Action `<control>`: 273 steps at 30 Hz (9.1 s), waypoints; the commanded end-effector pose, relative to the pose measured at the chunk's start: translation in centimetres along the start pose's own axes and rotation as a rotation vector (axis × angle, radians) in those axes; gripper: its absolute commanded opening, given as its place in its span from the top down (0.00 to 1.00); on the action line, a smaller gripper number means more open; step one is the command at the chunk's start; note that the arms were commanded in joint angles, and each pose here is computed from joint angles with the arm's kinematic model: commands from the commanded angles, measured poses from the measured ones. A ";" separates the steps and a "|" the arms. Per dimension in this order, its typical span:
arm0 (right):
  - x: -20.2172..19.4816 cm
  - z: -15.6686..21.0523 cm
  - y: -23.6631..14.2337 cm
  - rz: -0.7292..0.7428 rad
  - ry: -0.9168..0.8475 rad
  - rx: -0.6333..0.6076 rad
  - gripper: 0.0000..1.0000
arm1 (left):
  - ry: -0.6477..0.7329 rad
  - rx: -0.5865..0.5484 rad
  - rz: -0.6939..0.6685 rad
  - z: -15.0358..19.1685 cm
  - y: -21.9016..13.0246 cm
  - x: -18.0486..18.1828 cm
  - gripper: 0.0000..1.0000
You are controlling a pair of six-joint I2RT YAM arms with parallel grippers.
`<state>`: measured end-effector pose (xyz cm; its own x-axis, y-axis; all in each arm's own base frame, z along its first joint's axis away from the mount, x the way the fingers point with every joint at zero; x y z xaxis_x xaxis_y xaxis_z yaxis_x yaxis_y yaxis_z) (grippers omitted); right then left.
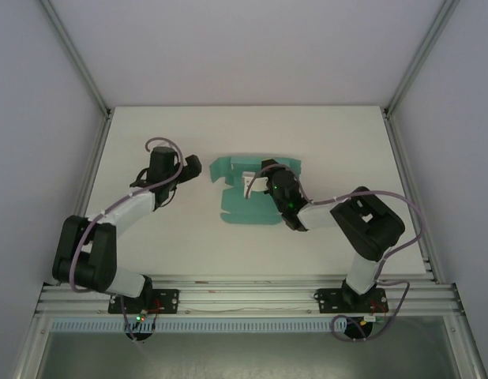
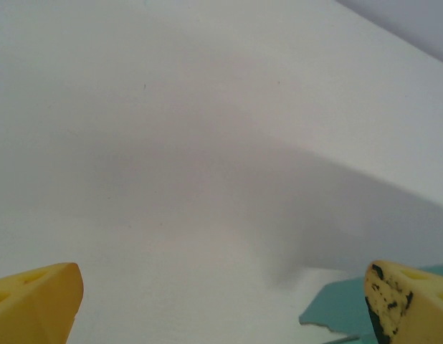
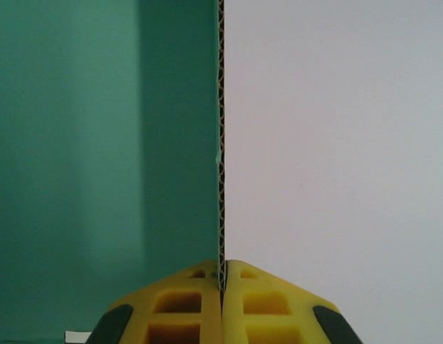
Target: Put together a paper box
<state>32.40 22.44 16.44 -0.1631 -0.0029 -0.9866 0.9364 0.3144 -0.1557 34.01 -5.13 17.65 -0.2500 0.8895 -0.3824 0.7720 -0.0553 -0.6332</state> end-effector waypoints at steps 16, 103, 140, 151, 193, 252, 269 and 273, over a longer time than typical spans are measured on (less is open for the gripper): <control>1.9 -0.4 0.8 0.029 0.029 -0.015 1.00 | 0.182 0.139 0.396 2.1 6.0 -4.1 0.00; -6.0 2.3 0.8 -0.839 1.360 0.095 0.00 | 0.690 -0.156 0.477 12.4 5.8 -9.7 1.00; -6.4 5.4 -2.8 -0.719 1.650 0.122 0.00 | 0.361 -0.101 0.386 7.8 5.5 -9.1 1.00; -5.6 7.4 -8.7 -0.921 1.651 -0.015 0.08 | 0.292 0.159 0.458 6.8 5.3 -9.9 1.00; -8.1 7.3 -7.0 -0.419 1.591 0.087 0.74 | 0.378 -0.010 0.042 4.4 4.1 -9.8 1.00; -4.2 3.4 -4.8 -0.015 1.623 0.300 0.00 | 0.286 0.002 0.089 6.3 1.9 -9.7 1.00; -0.2 7.5 -8.9 -0.141 1.750 0.531 0.00 | 0.304 -0.021 0.140 5.5 1.2 -10.7 1.00; 0.0 7.2 -7.9 -0.153 1.757 0.504 0.01 | 0.298 -0.006 0.150 5.6 1.4 -10.7 1.00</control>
<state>26.46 12.69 17.01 -0.0278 0.9915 0.1273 0.8077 0.0973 -0.5816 34.46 -16.86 15.81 0.0179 0.9715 -0.2364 0.7747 -0.1629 -0.6110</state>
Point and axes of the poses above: each hand's point on the last joint's axis, 136 mm out from that joint toward the fingers, its own y axis out along the fingers, its own x axis along the line the jaws close on, z = x × y, the point moved 9 cm from there along -y, back along the fingers
